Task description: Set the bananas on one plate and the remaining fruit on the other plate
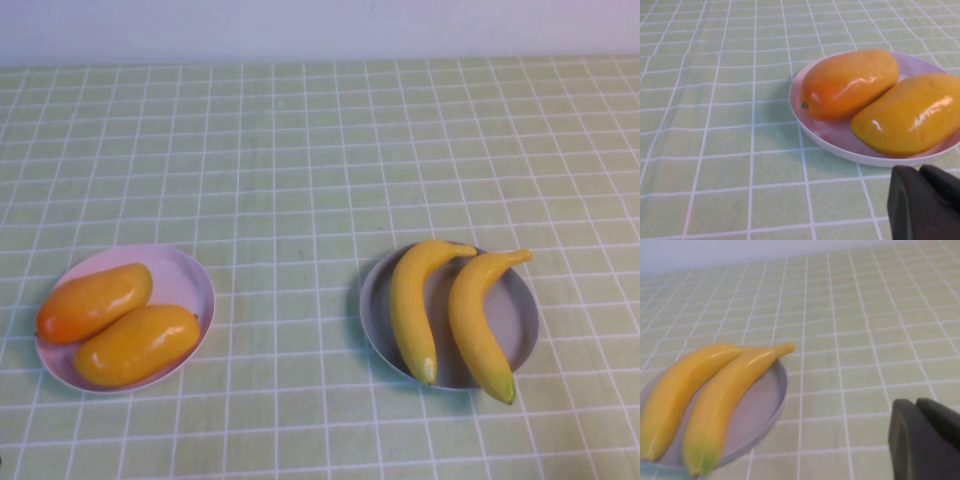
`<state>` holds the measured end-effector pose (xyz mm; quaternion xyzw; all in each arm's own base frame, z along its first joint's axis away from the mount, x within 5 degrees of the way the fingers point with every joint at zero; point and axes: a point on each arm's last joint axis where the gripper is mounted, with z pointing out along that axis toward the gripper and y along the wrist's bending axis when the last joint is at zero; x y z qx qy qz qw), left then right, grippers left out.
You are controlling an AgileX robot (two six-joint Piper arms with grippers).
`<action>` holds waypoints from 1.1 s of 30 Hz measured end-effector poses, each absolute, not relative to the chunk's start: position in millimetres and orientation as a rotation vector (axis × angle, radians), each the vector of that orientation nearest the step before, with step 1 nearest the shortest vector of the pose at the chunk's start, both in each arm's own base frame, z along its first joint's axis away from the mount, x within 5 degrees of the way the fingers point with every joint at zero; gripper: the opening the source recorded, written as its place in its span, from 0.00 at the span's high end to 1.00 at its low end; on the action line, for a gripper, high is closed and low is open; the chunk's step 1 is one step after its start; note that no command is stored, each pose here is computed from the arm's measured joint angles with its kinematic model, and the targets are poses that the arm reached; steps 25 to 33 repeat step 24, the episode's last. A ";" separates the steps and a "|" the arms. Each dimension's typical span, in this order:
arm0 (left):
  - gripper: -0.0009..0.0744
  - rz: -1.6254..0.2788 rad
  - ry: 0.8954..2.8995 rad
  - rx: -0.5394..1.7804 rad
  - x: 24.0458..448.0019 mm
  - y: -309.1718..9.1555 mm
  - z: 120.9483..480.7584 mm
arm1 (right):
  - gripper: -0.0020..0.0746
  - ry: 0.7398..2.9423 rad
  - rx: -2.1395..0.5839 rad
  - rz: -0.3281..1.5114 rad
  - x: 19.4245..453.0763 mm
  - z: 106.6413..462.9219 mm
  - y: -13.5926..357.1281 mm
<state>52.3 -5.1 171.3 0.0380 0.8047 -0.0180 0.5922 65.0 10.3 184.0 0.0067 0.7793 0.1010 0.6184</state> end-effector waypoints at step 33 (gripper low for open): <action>0.99 -0.042 1.871 0.088 52.3 -5.1 171.3 | 0.99 1.842 -0.061 0.130 53.0 174.7 7.4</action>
